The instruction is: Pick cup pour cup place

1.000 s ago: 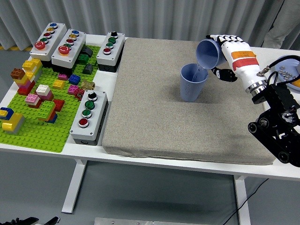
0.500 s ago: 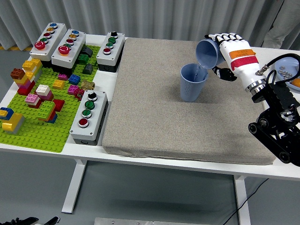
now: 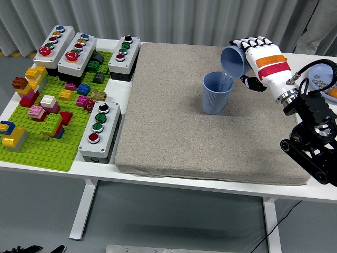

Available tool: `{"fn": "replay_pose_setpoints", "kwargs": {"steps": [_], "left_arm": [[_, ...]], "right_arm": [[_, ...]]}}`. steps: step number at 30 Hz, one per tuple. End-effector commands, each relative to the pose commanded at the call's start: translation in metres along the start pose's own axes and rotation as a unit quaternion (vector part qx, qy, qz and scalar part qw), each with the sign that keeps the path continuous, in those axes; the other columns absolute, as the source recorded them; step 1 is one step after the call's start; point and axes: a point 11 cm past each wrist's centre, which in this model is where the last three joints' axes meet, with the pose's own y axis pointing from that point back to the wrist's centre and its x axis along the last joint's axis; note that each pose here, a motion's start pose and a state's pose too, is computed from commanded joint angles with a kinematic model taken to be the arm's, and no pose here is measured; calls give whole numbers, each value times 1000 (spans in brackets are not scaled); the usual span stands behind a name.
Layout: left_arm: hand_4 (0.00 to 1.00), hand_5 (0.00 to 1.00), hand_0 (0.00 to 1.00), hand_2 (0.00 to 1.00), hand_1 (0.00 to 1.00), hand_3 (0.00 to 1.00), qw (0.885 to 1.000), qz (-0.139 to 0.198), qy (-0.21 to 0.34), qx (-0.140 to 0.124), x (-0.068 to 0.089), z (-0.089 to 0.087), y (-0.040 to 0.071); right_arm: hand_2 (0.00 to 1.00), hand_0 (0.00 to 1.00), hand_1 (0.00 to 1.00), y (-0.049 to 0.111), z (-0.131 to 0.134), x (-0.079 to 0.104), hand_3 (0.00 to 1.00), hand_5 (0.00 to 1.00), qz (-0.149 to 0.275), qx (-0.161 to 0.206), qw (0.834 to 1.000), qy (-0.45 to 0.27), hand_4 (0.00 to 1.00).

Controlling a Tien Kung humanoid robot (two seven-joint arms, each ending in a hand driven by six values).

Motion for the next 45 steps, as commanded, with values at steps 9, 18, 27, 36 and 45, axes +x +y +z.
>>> {"fn": "replay_pose_setpoints", "kwargs": {"steps": [9,18,27,36,45], "left_arm": [[506,998,773,821,764,666,1000,0,0,0,0,0,0],[505,998,773,820,763,667,1000,0,0,0,0,1,0],[505,998,773,821,764,665,1000,0,0,-2,0,2,0],[506,998,773,820,764,667,1000,-1,0,-2,-1,2,0],[505,998,773,820,764,667,1000,-3,-3,0,-4,0,-1]], "right_arm": [[627,875,759,1,-2,2,659,2,11,-3,1000,19,600],[628,874,760,0,-3,3,659,2,13,-3,1000,19,600],[630,875,761,1,2,1,657,2,3,-37,999,-36,600],[630,874,761,3,25,-1,656,2,-16,-132,967,-219,600],[632,865,762,16,72,-1,656,2,-52,-250,854,-454,597]]}}
